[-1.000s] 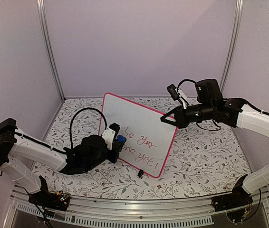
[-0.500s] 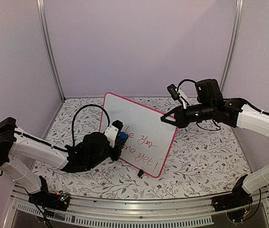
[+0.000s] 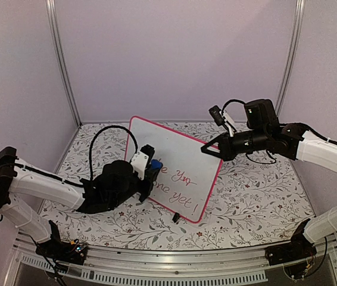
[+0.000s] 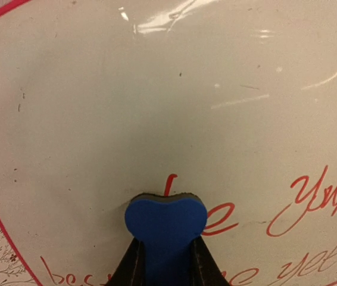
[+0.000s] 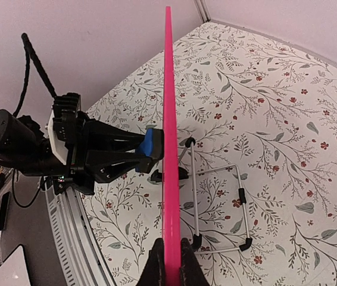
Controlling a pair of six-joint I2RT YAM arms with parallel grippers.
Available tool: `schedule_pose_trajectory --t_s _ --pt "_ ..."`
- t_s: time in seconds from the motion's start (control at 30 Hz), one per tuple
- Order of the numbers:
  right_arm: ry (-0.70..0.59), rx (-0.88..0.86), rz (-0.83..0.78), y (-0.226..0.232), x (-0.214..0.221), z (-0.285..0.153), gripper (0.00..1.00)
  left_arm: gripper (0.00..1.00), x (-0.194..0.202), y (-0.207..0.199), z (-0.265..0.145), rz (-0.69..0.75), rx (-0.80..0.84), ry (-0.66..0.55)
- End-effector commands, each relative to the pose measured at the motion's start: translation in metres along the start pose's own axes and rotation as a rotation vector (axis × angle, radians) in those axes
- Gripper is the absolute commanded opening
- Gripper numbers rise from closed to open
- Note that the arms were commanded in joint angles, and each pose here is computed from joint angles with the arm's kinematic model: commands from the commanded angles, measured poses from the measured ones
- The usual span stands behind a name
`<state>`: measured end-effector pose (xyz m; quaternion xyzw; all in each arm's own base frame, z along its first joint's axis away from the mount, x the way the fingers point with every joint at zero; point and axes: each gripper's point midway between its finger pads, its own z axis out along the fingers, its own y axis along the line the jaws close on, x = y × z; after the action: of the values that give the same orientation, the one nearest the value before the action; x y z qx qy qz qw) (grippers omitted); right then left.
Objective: Erase the whiteboard
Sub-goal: Erase the center of the whiteboard.
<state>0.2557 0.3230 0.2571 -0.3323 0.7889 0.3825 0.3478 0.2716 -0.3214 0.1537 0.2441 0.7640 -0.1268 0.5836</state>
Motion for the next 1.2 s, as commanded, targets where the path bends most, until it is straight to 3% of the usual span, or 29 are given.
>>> schedule_pose_trajectory --t_s 0.0,0.57,1.17 --pt "0.074 -0.061 -0.034 0.012 0.021 0.006 0.0 0.13 -0.038 0.005 -0.001 -0.035 -0.001 -0.089" --pt "0.077 -0.06 -0.032 0.011 0.022 0.007 0.0 0.13 -0.058 0.013 0.002 -0.042 0.0 -0.119" --pt "0.078 -0.059 -0.032 0.011 0.022 0.007 0.0 0.13 0.017 0.018 -0.006 -0.1 0.008 0.007"
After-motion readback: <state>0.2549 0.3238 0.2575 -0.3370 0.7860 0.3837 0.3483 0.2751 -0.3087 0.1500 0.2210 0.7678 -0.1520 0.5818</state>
